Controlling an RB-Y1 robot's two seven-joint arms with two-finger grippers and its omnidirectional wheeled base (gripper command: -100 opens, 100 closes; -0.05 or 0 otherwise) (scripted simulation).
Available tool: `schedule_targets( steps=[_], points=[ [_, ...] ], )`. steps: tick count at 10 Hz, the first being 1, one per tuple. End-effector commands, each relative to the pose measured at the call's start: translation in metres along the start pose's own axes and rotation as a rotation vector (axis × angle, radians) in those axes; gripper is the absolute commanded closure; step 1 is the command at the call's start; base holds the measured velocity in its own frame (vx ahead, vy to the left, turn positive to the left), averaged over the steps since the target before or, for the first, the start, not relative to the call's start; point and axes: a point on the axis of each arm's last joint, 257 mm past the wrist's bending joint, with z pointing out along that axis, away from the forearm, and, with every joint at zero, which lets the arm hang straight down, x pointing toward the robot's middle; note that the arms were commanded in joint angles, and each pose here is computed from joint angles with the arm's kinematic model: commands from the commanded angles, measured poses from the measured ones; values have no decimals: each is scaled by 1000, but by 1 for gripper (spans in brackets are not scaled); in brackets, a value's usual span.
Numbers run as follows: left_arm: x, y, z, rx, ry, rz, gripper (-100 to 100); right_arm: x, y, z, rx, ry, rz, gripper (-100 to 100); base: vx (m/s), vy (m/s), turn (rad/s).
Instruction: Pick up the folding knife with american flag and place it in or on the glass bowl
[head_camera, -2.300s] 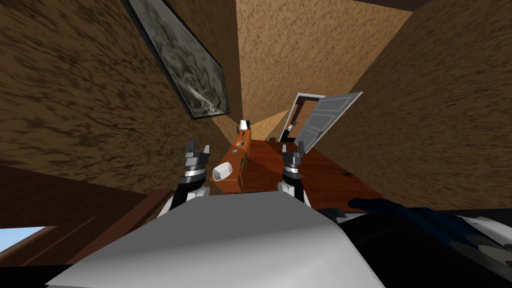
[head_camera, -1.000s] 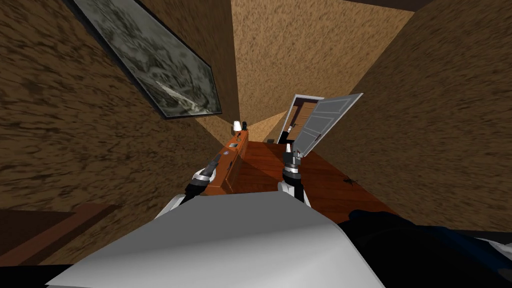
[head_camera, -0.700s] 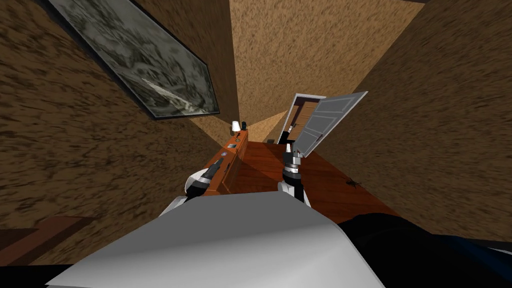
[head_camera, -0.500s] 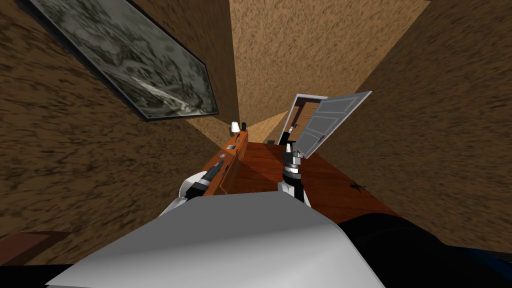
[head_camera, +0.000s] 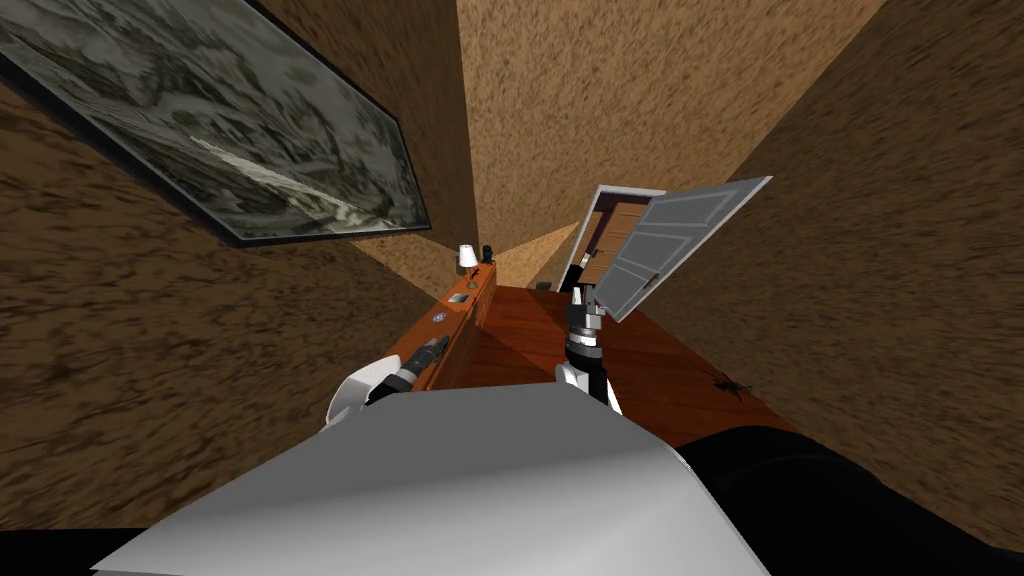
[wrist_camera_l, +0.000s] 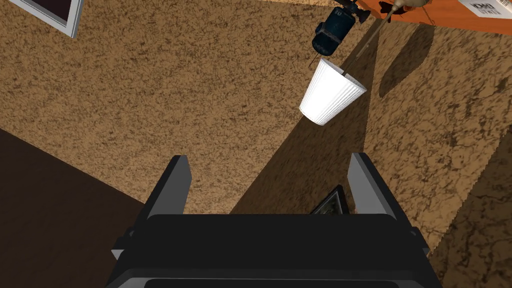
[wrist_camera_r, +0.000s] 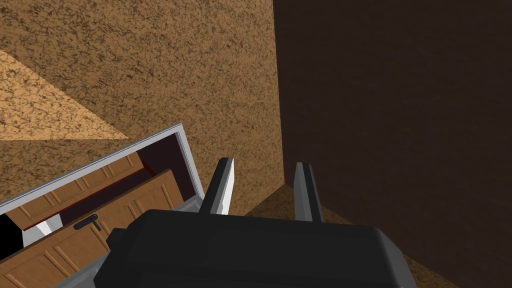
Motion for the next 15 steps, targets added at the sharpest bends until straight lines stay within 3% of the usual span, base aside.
schedule_targets(
  steps=[1, 2, 3, 6, 7, 8, 9, 10, 11, 12, 14, 15],
  points=[
    [12, 13, -5, -21, 37, 28, -100, 0, 0, 0, 0, 0, 0, 0, 175, -60, 20],
    [28, 27, -14, -43, 90, 68, -100, 0, 0, 0, 0, 0, 0, 0, 194, -109, 35],
    [34, 33, -16, -56, 105, 73, -100, 0, 0, 0, 0, 0, 0, 0, 160, -88, 45],
    [72, 66, -41, -107, 229, 148, -100, 0, 0, 0, 0, 0, 0, 0, 176, -68, 43],
    [78, 73, -46, -122, 247, 154, -100, 0, 0, 0, 0, 0, 0, 0, 159, -53, 34],
    [95, 90, -62, -147, 308, 181, -100, 0, 0, 0, 0, 0, 0, 0, 190, -60, 69],
    [99, 94, -65, -153, 321, 190, -100, 0, 0, 0, 0, 0, 0, 0, 143, -68, 29],
    [115, 111, -83, -179, 384, 214, -100, 0, 0, 0, 0, 0, 0, 0, 167, -88, 59],
    [119, 114, -86, -184, 397, 224, -100, 0, 0, 0, 0, 0, 0, 0, 149, -72, 36],
    [132, 130, -105, -207, 458, 250, -100, 0, 0, 0, 0, 0, 0, 0, 170, -61, 63],
    [136, 134, -109, -215, 472, 256, -100, 0, 0, 0, 0, 0, 0, 0, 103, -29, 14],
    [148, 150, -129, -234, 535, 288, -100, 0, 0, 0, 0, 0, 0, 0, 115, -30, 57]
  ],
)
